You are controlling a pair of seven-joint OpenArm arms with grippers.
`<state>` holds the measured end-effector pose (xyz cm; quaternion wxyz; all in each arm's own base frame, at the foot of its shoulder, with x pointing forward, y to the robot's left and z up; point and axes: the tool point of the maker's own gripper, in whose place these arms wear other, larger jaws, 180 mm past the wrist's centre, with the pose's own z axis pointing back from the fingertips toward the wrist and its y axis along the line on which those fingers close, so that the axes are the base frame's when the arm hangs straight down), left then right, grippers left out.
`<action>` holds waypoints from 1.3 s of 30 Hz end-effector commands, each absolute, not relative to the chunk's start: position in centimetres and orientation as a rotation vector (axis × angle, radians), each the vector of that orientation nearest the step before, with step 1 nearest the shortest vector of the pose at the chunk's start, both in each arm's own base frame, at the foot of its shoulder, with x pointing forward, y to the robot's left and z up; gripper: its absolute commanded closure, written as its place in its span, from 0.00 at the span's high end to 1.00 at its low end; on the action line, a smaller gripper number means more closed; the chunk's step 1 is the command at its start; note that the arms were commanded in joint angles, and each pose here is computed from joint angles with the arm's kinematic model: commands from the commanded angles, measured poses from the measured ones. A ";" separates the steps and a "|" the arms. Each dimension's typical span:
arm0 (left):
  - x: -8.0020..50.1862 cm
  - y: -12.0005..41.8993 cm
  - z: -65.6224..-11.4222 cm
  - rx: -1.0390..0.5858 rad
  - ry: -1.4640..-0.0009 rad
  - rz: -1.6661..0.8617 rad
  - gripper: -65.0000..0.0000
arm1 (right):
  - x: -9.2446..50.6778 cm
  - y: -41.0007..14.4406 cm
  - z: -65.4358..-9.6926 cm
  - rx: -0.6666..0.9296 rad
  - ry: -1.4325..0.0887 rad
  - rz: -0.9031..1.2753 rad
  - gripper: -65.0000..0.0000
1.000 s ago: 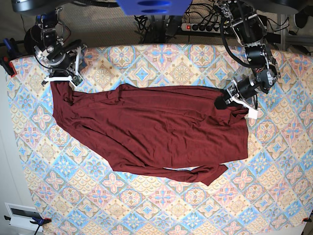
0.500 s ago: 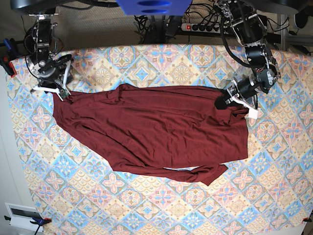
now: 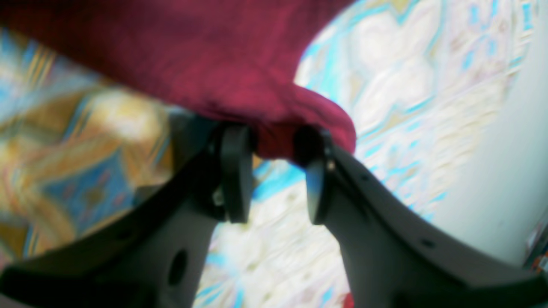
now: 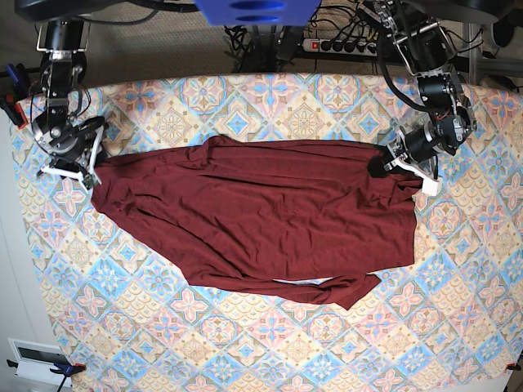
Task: Layout the t-shirt on the table in an organized manner, then fold the t-shirt properly
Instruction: 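Adjust the right gripper's hold on the shirt corner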
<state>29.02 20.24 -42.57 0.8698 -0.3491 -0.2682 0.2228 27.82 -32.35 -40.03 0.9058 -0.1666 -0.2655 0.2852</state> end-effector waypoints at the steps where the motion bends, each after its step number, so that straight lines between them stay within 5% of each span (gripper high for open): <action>1: 29.2 21.6 -42.1 -0.701 -0.579 0.465 0.00 | 29.0 -33.4 -38.3 -0.383 -0.588 0.588 0.30; 22: 28.5 23.0 -42.2 -0.668 -0.574 0.457 0.00 | 25.9 -29.8 -37.3 -0.366 -0.624 0.727 0.30; 29: 28.5 23.0 -42.2 -0.668 -0.574 0.457 0.00 | 25.7 -27.2 -38.7 -0.306 -0.611 0.797 0.44; 39: 28.5 23.0 -42.2 -0.668 -0.575 0.455 0.00 | 26.5 -28.3 -40.3 -0.296 -0.575 0.766 0.45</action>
